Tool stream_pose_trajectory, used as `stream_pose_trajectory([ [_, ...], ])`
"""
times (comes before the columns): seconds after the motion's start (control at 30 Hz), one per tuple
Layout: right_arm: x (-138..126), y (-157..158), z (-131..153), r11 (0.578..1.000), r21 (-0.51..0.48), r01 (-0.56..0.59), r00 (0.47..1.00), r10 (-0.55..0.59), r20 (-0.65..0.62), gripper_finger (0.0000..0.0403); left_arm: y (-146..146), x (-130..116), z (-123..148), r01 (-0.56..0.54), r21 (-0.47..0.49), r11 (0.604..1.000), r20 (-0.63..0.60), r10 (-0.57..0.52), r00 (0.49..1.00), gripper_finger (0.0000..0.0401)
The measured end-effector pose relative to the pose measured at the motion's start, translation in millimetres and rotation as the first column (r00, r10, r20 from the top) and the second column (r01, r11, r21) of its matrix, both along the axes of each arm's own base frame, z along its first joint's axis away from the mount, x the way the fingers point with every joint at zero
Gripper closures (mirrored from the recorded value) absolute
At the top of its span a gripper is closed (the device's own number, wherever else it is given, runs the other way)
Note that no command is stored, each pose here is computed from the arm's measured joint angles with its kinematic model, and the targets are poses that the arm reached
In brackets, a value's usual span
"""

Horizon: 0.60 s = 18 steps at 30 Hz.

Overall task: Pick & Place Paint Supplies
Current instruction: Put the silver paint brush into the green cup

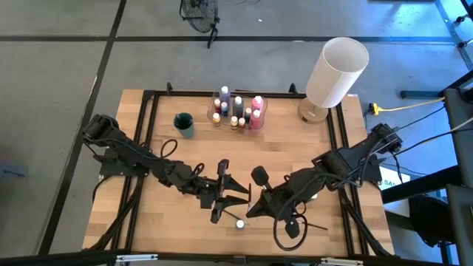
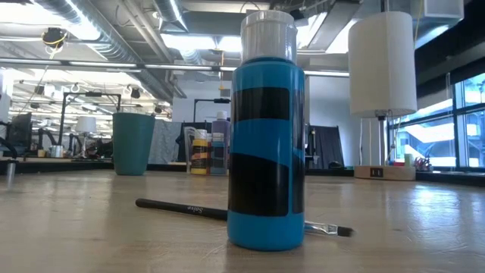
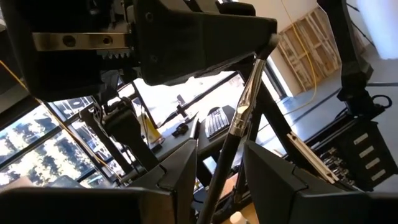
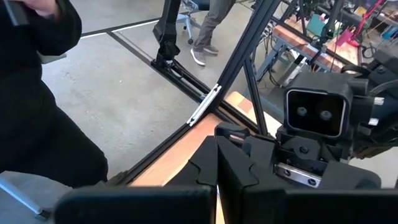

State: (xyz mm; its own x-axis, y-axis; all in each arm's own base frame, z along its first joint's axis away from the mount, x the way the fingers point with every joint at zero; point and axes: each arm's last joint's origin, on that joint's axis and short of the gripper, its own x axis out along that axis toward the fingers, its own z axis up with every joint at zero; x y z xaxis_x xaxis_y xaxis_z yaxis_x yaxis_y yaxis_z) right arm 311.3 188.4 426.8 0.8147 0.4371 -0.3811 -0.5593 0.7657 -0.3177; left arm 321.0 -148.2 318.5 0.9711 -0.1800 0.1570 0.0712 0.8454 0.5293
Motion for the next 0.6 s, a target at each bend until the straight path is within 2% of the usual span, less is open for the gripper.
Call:
stream_pose_trajectory([
  [0.6, 10, -15, 4, 0.999, 0.007, 0.040, 0.998, -0.040, 0.043, 0.0403, 4, 2, 0, -0.005, -0.053, 0.999, -0.009, 0.004, 1.000, 0.0274],
])
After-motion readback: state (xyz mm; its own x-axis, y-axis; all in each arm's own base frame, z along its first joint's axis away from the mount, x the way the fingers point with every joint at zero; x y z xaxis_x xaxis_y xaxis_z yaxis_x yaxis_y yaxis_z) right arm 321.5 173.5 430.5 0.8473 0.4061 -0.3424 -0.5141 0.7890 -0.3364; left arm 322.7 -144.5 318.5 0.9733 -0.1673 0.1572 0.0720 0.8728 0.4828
